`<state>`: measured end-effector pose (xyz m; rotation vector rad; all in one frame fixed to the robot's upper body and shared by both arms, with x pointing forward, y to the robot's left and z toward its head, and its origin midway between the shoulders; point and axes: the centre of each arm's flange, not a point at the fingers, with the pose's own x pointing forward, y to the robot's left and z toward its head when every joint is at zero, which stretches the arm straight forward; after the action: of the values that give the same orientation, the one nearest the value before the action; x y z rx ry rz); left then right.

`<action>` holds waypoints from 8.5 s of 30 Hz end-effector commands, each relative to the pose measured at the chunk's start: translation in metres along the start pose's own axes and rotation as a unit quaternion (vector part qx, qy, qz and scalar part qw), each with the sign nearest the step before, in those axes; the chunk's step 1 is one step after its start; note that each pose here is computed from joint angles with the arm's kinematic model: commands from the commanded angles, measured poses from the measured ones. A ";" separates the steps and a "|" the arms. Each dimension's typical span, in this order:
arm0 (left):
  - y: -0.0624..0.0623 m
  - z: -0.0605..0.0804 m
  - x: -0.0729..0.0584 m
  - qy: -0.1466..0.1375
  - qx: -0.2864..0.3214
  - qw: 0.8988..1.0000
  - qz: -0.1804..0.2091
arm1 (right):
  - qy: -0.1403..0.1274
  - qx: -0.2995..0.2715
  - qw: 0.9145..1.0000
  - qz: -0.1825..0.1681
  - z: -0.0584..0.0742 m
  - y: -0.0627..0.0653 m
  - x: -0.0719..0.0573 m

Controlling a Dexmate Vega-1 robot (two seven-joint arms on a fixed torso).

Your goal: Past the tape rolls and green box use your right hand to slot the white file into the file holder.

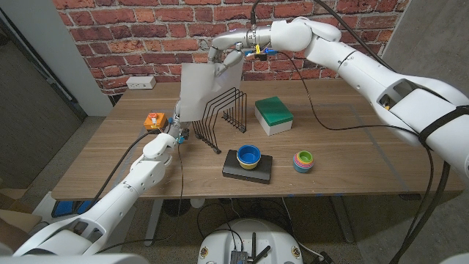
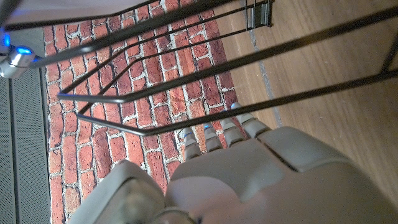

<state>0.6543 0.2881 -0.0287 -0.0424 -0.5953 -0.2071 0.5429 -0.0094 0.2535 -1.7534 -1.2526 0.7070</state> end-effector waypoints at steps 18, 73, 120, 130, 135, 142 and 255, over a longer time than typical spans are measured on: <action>-0.001 -0.001 0.000 0.000 0.000 1.000 0.000 | 0.021 -0.012 1.000 -0.011 0.007 0.015 0.011; 0.000 0.000 0.000 0.000 0.000 1.000 0.000 | 0.047 -0.053 0.997 0.011 0.023 0.037 0.023; 0.000 0.000 0.000 0.000 0.000 1.000 0.000 | 0.047 -0.069 0.996 0.026 0.014 0.025 0.017; 0.000 0.000 0.000 0.000 0.000 1.000 0.000 | 0.044 -0.077 0.996 0.033 0.011 0.019 0.017; 0.000 0.000 0.000 0.000 0.000 1.000 0.000 | 0.043 -0.078 0.995 0.034 0.010 0.019 0.018; 0.000 0.000 0.000 0.000 0.000 1.000 0.000 | 0.043 -0.082 0.995 0.039 0.009 0.017 0.019; 0.000 0.000 0.000 0.000 0.000 1.000 0.000 | 0.062 -0.106 0.988 0.095 0.022 0.037 0.029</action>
<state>0.6544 0.2878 -0.0291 -0.0425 -0.5939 -0.2071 0.5501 0.0217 0.2070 -2.0717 -1.1415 0.5628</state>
